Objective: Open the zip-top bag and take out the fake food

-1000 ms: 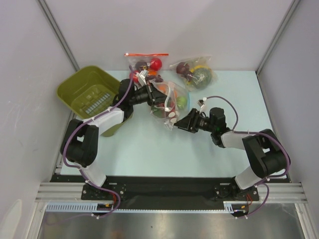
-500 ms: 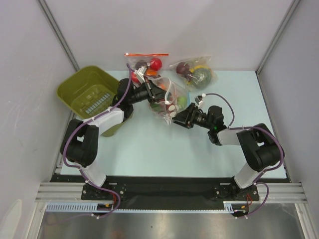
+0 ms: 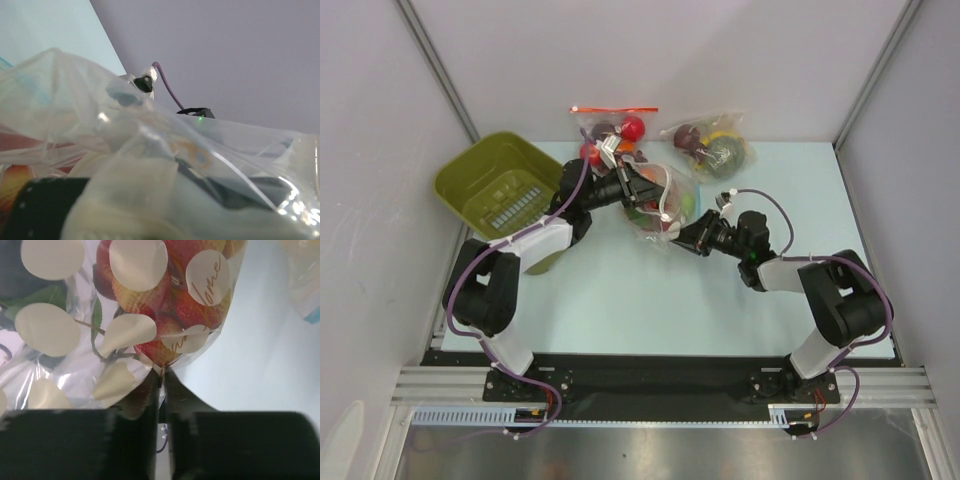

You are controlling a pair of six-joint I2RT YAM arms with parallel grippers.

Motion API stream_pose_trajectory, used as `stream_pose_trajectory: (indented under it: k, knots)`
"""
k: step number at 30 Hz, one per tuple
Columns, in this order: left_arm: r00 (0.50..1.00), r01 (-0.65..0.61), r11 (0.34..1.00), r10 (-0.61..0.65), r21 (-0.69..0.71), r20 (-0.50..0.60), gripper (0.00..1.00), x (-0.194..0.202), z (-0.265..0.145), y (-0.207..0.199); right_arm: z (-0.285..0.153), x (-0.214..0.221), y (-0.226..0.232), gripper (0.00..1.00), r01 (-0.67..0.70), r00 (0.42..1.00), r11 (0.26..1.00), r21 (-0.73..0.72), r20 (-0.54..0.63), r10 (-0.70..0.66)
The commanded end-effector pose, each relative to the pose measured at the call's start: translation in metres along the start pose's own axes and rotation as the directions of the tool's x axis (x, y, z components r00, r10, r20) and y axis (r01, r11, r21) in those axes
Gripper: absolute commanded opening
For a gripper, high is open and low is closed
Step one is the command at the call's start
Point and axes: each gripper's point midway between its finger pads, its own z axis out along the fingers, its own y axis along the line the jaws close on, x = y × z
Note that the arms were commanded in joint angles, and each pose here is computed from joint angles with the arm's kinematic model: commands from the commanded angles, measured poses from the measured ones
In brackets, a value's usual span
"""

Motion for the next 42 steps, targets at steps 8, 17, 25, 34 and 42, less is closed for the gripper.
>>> stream_pose_trajectory:
  k: [8,17,25,34,42]
  knots:
    - [0.998,-0.067,0.994,0.068,0.090,-0.004,0.00,-0.011,-0.010,-0.037,-0.034,-0.034,-0.012,0.00,0.044,0.986,0.988,0.148,0.156,-0.067]
    - [0.999,-0.025,0.987,0.021,0.157,0.031,0.00,-0.023,-0.019,-0.059,-0.058,-0.027,-0.048,0.00,0.090,0.983,0.943,0.321,0.121,-0.135]
    - [0.999,-0.034,0.980,0.027,0.195,0.038,0.00,-0.030,-0.020,-0.081,-0.062,-0.022,-0.075,0.00,0.089,0.986,0.911,0.403,0.092,-0.137]
    - [0.997,-0.050,0.980,0.037,0.192,0.072,0.00,-0.040,-0.019,-0.081,-0.068,-0.016,-0.093,0.00,0.124,0.987,0.872,0.473,0.035,-0.159]
    - [0.996,-0.063,0.982,0.052,0.176,0.071,0.00,-0.041,-0.018,-0.074,-0.080,-0.011,-0.105,0.00,0.139,0.985,0.830,0.541,0.009,-0.171]
